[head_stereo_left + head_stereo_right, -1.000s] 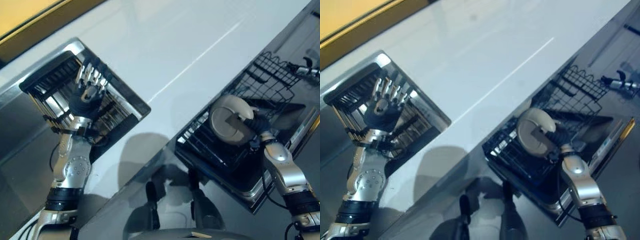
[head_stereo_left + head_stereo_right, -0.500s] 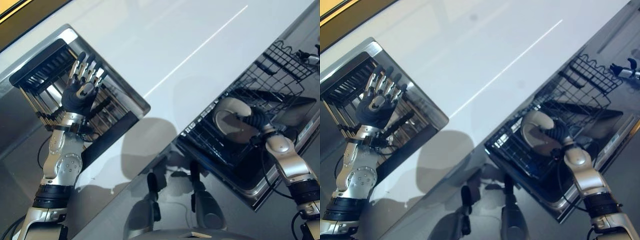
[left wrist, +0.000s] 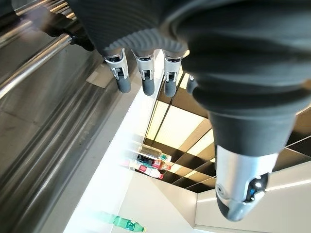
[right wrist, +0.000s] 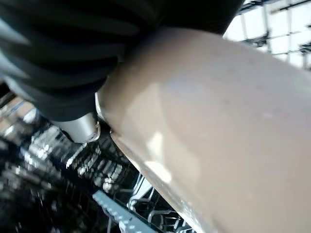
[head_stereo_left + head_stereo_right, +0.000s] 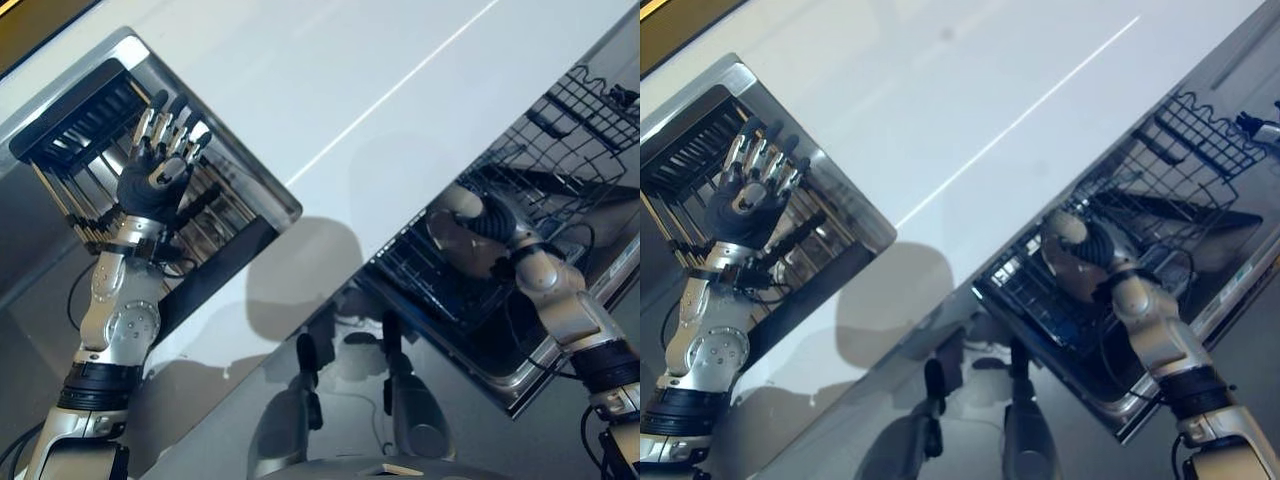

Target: Pick up plates and place into dishwasher.

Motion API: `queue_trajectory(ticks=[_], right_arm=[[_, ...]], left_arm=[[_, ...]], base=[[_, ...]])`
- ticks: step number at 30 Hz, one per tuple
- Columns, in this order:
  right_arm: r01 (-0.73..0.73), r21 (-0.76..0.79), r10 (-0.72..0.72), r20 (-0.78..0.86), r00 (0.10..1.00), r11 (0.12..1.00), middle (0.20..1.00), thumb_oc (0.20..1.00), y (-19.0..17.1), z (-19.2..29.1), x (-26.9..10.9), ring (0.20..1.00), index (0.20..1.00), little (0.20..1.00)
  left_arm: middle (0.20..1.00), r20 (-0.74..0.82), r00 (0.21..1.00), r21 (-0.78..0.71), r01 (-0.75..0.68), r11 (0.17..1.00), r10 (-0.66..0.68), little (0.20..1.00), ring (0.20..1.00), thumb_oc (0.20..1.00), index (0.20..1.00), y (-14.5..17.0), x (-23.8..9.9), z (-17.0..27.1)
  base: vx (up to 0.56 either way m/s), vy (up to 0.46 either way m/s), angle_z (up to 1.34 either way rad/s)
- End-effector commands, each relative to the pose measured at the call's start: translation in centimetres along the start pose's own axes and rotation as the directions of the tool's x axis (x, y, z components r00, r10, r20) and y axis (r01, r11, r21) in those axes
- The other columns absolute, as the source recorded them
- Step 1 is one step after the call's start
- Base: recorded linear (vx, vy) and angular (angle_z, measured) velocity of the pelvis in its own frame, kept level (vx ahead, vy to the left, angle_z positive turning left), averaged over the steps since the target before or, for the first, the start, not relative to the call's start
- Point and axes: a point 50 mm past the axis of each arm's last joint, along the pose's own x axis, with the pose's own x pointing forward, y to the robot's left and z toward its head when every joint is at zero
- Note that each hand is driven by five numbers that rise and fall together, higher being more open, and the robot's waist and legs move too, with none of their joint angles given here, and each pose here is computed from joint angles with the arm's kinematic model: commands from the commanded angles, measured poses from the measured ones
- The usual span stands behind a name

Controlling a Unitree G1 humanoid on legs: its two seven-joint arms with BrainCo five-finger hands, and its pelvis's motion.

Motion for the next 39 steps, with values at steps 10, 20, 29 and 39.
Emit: queue_trajectory(ticks=[10, 20, 29, 39], right_arm=[[-0.060, -0.374, -0.026, -0.220, 0.975, 0.925, 0.200, 0.200, -1.1, -2.5, 1.3, 0.200, 0.200, 0.200], [-0.112, -0.581, -0.049, -0.254, 0.966, 0.806, 0.200, 0.200, -1.4, -3.0, 1.7, 0.200, 0.200, 0.200], [-0.089, -0.511, -0.068, -0.280, 0.957, 0.855, 1.000, 1.000, -1.1, -3.8, 1.4, 1.000, 1.000, 1.000], [-0.082, -0.415, -0.074, -0.346, 0.935, 0.906, 1.000, 1.000, -0.5, -5.9, -0.3, 1.000, 1.000, 1.000]], left_arm=[[1.000, 0.066, 0.997, -0.174, -0.032, 0.984, 0.044, 1.000, 1.000, 1.000, 1.000, -1.9, 0.3, -3.6], [1.000, 0.075, 0.996, -0.183, -0.026, 0.983, 0.040, 1.000, 1.000, 1.000, 1.000, -1.9, 0.2, -3.4], [1.000, 0.073, 0.997, -0.192, -0.023, 0.981, 0.038, 1.000, 1.000, 1.000, 1.000, -1.7, -0.1, -3.4], [1.000, 0.053, 0.997, -0.199, -0.047, 0.979, 0.059, 1.000, 1.000, 1.000, 1.000, -0.9, -1.1, -3.3]], base=[[-0.01, 0.011, 0.01], [0.00, 0.005, 0.01], [-0.01, 0.010, -0.01], [0.00, 0.000, 0.00]])
